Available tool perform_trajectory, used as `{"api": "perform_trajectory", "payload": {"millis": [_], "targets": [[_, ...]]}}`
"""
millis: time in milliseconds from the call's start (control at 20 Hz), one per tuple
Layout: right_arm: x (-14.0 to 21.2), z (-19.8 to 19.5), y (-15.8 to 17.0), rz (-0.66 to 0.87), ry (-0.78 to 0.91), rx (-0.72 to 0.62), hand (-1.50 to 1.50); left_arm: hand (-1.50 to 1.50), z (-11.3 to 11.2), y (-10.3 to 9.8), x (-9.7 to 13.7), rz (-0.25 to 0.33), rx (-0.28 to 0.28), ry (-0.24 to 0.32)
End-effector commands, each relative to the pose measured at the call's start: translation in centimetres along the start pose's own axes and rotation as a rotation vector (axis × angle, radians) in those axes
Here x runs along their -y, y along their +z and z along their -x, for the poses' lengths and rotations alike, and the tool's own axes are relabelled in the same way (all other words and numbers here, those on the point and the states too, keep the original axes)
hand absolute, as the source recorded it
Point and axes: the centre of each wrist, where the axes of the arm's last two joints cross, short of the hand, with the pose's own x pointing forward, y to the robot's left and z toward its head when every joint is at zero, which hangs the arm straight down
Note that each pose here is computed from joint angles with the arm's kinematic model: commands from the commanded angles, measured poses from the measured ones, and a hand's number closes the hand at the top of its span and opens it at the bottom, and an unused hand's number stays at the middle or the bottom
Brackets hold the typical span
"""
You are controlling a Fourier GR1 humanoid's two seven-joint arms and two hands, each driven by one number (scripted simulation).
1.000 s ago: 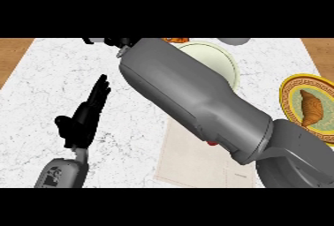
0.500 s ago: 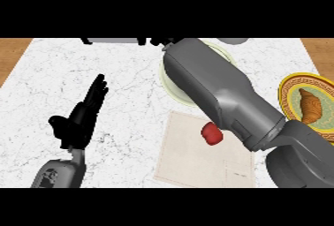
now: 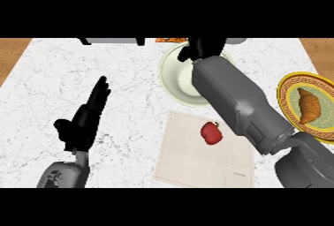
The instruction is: Pick the lemon from the placemat and place it in the bowl
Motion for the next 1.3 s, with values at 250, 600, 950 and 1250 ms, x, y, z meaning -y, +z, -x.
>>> {"api": "perform_trajectory", "payload": {"millis": [250,600,950,1250], "targets": [[-0.7,5.5,-1.8,-0.232,-0.208,-0.048,-1.50,0.00,0.1,-0.4,0.8,0.007,0.004,0.005],[-1.5,7.2,-0.8,-0.077,-0.405,0.087,-1.50,0.00,0.6,-0.3,-1.2,-0.010,0.010,-0.019],[1.8,5.5,-2.3,0.050,-0.589,0.049,-1.50,0.00,-0.3,0.7,-0.8,0.002,-0.014,-0.001],[2.4,8.5,0.8,-0.030,-0.701,-0.002,-1.50,0.00,0.6,1.0,-2.1,-0.027,-0.029,-0.009]]}}
